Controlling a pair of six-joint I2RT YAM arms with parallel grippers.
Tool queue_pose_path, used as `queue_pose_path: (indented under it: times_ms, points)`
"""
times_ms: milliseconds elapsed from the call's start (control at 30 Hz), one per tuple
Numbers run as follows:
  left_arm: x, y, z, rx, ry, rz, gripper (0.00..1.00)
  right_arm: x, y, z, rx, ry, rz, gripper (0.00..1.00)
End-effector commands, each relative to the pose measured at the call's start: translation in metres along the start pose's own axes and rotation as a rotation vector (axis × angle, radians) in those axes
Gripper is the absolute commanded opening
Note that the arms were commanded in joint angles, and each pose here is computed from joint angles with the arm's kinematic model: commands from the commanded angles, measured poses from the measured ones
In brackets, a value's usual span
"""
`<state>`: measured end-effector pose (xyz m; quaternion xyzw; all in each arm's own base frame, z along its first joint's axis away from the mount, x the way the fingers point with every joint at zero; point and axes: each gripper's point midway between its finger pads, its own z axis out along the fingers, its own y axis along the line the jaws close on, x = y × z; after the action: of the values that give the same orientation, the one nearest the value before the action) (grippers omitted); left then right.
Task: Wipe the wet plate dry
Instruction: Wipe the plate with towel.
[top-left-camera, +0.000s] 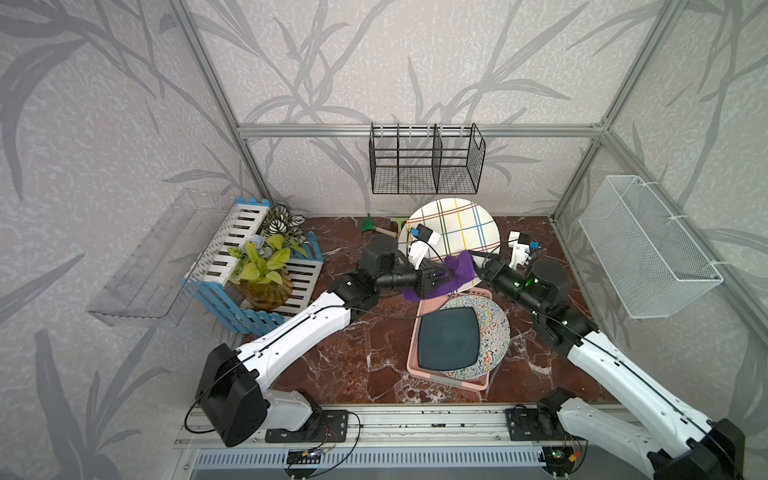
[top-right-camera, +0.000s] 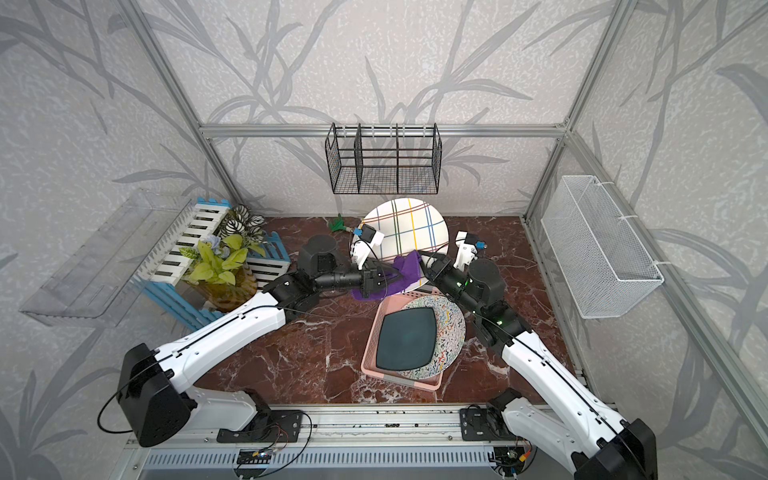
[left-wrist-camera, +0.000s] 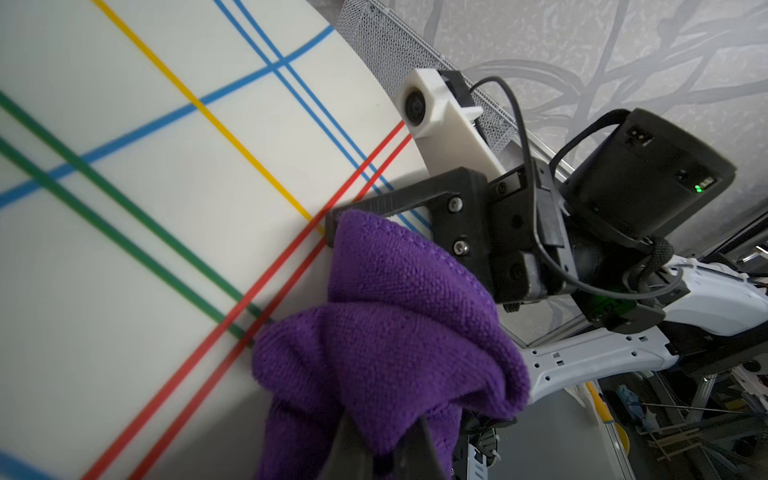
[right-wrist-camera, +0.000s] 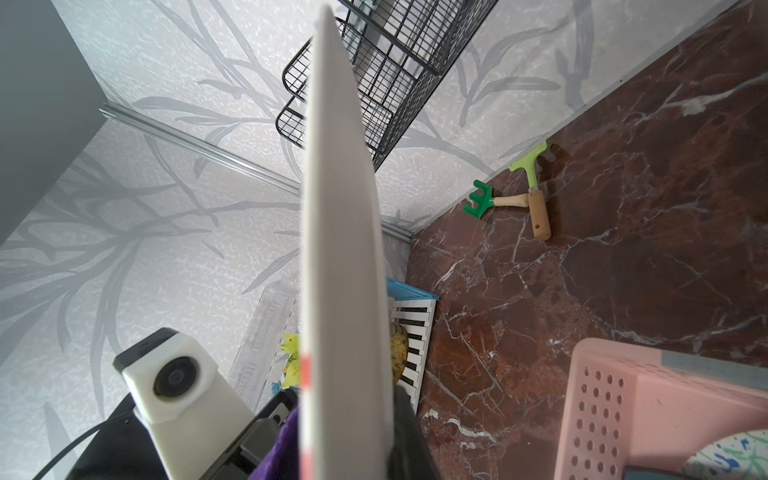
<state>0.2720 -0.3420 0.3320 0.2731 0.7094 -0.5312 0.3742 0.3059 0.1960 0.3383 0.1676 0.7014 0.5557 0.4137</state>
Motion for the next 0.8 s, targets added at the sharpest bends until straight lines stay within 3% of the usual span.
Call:
queue_pose_path:
  times_ms: [0,100,200,300,400,500,667,767]
  points:
    - [-0.053,0.016,-0.036,0.046,-0.199,-0.220,0.00,-0.079,0.134,-0.061,-0.440,-0.243,-0.010,0.00]
    - [-0.114,0.002,-0.080,0.195,-0.444,-0.300,0.00,-0.098,0.148,-0.082,-0.525,-0.301,-0.008,0.00]
    - [-0.151,-0.029,-0.096,0.375,-0.530,-0.337,0.00,-0.099,0.172,-0.094,-0.657,-0.285,-0.023,0.00]
    - [-0.179,-0.050,-0.119,0.609,-0.639,-0.455,0.00,-0.092,0.189,-0.093,-0.742,-0.219,-0.031,0.00]
    - [-0.197,-0.063,-0.130,0.825,-0.683,-0.533,0.00,-0.080,0.189,-0.083,-0.726,-0.172,-0.033,0.00]
    - [-0.210,-0.080,-0.135,0.956,-0.684,-0.544,0.00,-0.065,0.183,-0.070,-0.697,-0.121,-0.023,0.00]
    - [-0.223,-0.088,-0.135,1.017,-0.725,-0.590,0.00,-0.022,0.179,-0.043,-0.707,0.033,-0.004,0.00]
    - [-0.222,-0.102,-0.131,1.062,-0.709,-0.605,0.00,-0.009,0.169,-0.021,-0.685,0.048,0.036,0.00]
